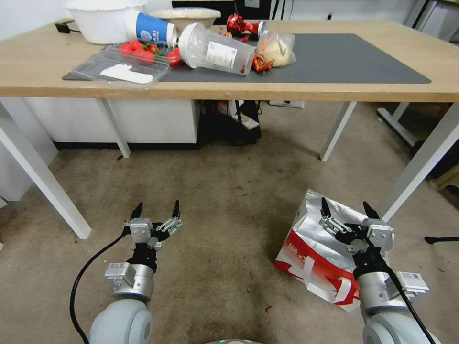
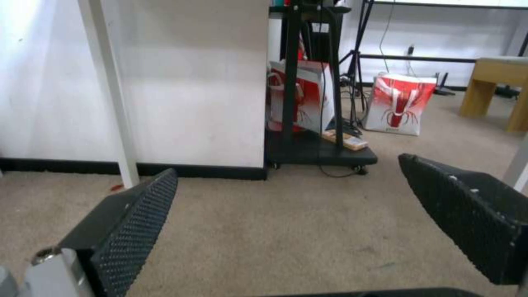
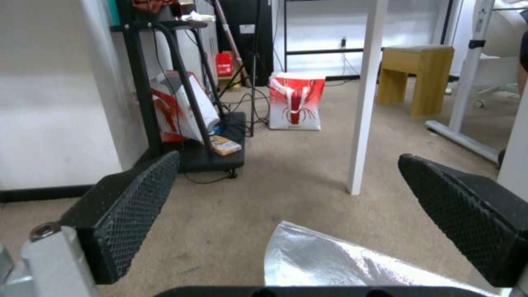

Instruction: Pick up the food delivery bag from the floor and place it on the table.

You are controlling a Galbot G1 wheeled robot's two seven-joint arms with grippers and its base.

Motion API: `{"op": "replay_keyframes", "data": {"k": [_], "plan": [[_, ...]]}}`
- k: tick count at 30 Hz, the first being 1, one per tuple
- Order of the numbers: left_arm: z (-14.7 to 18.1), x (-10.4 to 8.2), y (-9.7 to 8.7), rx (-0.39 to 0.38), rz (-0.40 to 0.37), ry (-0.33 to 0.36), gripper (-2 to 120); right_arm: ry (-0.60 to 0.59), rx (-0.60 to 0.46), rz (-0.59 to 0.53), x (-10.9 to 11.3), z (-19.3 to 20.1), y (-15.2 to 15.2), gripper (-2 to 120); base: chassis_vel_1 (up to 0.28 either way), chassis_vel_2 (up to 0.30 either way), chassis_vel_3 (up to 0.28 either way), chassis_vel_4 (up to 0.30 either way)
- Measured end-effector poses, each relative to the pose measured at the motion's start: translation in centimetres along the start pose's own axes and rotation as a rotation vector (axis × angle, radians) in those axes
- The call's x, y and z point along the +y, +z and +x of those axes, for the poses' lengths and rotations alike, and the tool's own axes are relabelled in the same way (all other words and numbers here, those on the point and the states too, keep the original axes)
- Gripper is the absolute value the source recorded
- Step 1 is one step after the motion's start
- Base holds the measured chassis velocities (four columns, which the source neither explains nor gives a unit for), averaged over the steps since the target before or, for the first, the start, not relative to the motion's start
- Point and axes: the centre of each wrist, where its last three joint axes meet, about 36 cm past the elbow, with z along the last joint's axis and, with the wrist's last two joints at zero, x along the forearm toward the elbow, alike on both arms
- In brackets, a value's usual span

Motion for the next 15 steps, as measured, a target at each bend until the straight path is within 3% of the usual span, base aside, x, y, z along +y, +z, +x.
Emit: {"op": "replay_keyframes", "data": {"k": [15], "plan": [[-0.05,0.07,0.27,-0.02,0.0,-0.001,100,-0.001,-0.001,0.001,0.0,0.06,-0.09,100,0.0,0.0,0.0,0.0]]}}
